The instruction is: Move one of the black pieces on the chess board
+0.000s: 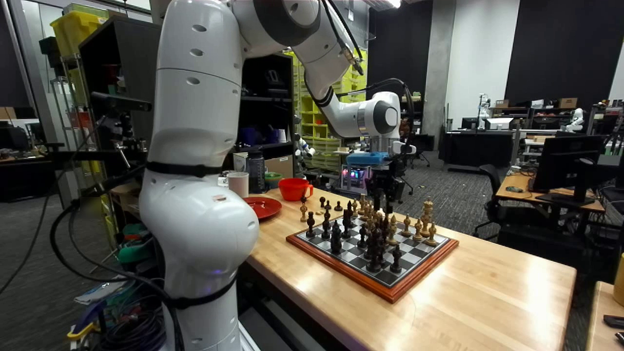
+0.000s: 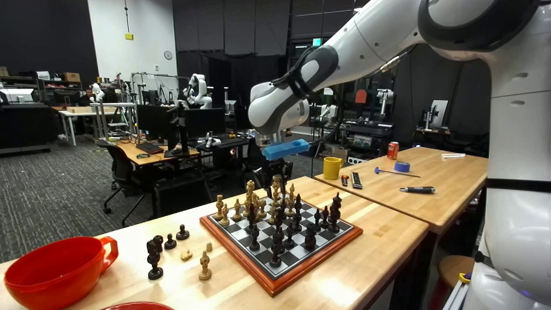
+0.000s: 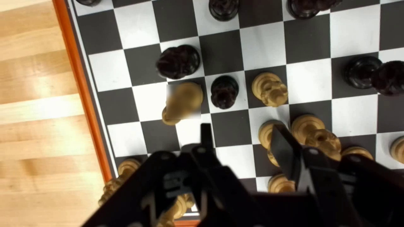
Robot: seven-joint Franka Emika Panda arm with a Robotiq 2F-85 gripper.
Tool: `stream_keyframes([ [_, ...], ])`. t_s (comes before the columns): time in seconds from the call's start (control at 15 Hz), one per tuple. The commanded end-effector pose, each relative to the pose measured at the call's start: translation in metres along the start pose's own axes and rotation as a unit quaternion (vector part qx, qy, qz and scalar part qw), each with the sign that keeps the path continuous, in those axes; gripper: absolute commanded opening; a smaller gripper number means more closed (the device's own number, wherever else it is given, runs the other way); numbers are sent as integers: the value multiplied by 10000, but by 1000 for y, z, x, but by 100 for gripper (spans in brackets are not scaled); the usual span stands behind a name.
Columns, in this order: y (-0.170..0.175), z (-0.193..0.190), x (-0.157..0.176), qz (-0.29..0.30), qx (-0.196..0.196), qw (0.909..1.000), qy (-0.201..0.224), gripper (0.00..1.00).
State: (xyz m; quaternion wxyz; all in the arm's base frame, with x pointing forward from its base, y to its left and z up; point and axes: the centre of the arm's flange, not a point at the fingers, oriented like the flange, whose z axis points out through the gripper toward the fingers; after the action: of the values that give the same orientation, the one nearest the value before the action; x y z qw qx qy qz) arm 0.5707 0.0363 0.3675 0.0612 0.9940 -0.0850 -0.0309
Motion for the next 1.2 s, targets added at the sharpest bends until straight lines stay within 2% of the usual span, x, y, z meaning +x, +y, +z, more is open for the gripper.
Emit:
stream_keyframes([
  [0.0, -3, -43, -46, -451, 7, 9986, 269, 84],
  [0.13, -8, -62, -78, -651, 81, 9969, 444, 96],
  [0.2, -10, -70, -97, -796, 144, 9952, 550, 99],
  [0.47, -12, -95, -167, -1261, 269, 9888, 752, 100],
  [0.67, 7, -119, -210, -1503, 624, 9830, 850, 100],
  [0.87, 36, -155, -212, -1461, 747, 9841, 676, 100],
  [1.13, 79, -184, -181, -1206, 877, 9875, 510, 100],
])
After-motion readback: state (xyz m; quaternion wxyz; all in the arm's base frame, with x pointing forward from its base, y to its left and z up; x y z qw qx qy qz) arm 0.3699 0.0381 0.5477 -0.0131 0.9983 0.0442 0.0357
